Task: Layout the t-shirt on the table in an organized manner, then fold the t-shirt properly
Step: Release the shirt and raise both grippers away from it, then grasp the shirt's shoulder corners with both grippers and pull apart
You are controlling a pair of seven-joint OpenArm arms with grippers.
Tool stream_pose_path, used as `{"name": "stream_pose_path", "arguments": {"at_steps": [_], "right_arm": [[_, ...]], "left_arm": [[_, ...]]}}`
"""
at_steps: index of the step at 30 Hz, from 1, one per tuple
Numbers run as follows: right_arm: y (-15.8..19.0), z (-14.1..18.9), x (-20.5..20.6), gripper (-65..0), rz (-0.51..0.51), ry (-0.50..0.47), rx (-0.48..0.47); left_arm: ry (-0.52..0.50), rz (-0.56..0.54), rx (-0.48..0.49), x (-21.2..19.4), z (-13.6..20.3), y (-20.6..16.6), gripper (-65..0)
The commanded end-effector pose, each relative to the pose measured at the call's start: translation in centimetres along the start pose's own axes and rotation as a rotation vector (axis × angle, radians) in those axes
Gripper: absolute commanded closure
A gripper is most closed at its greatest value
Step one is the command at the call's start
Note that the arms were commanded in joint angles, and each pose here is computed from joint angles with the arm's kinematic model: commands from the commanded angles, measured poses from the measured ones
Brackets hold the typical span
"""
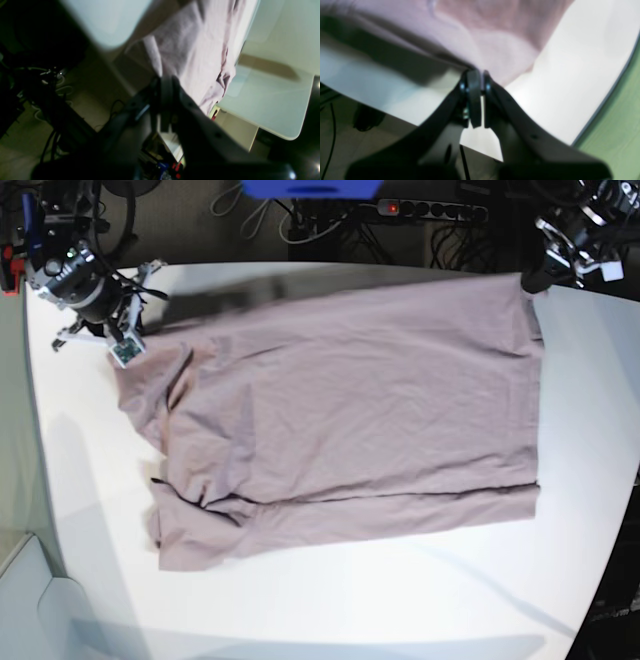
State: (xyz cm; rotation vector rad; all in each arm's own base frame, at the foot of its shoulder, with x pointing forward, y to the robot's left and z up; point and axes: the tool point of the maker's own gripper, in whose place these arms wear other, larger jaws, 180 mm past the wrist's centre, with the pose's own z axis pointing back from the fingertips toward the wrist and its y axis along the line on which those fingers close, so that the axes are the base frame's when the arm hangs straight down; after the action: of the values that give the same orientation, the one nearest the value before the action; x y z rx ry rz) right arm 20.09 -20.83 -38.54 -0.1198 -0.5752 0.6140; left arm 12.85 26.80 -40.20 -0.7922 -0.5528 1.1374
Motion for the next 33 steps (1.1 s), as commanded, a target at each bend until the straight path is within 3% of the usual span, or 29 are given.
{"name": "stream_pose_path", "arguments": {"at_steps": [1,3,8,11,14,25,30,33], "right_arm": [[-0.7,0.4,0.5,0.0,0.009,-0.021,-0.022],[-0.5,0.6,-0.1,-3.9,0.017,-0.005,-0.015],[0.3,1.1,-1.4,-21.4,0.037,0.028,0.004],[0.1,1.5,-1.1,-25.1,0.044,0.016,-0.007],[-0.1,1.8,-1.2,-25.1,0.042,0.014,-0.017],[-7.8,3.7,-1.4,-25.0,-0.054,0.003,-0.230],[-9.5,3.7,0.4,-25.1,-0.073,-0.047,-0.273],[-9.2,2.4,2.6,-25.1,-0.122,-0.106,-0.255]], "left_arm": [[-0.009,0.004,-0.046,0.7,0.5,-1.3,-5.8],[-0.010,0.000,-0.047,0.8,0.6,-1.4,-12.9],[-0.007,-0.005,-0.045,0.7,0.8,-1.4,-35.3],[-0.005,-0.004,-0.044,0.7,0.9,-1.4,-42.4],[0.017,-0.009,-0.050,0.5,1.0,-1.6,-43.2],[-0.036,-0.053,-0.130,3.8,1.8,-4.7,-43.2],[-0.054,-0.104,-0.234,3.9,0.4,-8.7,-43.2],[-0.001,-0.121,-0.309,2.4,-2.0,-11.4,-43.2]]}}
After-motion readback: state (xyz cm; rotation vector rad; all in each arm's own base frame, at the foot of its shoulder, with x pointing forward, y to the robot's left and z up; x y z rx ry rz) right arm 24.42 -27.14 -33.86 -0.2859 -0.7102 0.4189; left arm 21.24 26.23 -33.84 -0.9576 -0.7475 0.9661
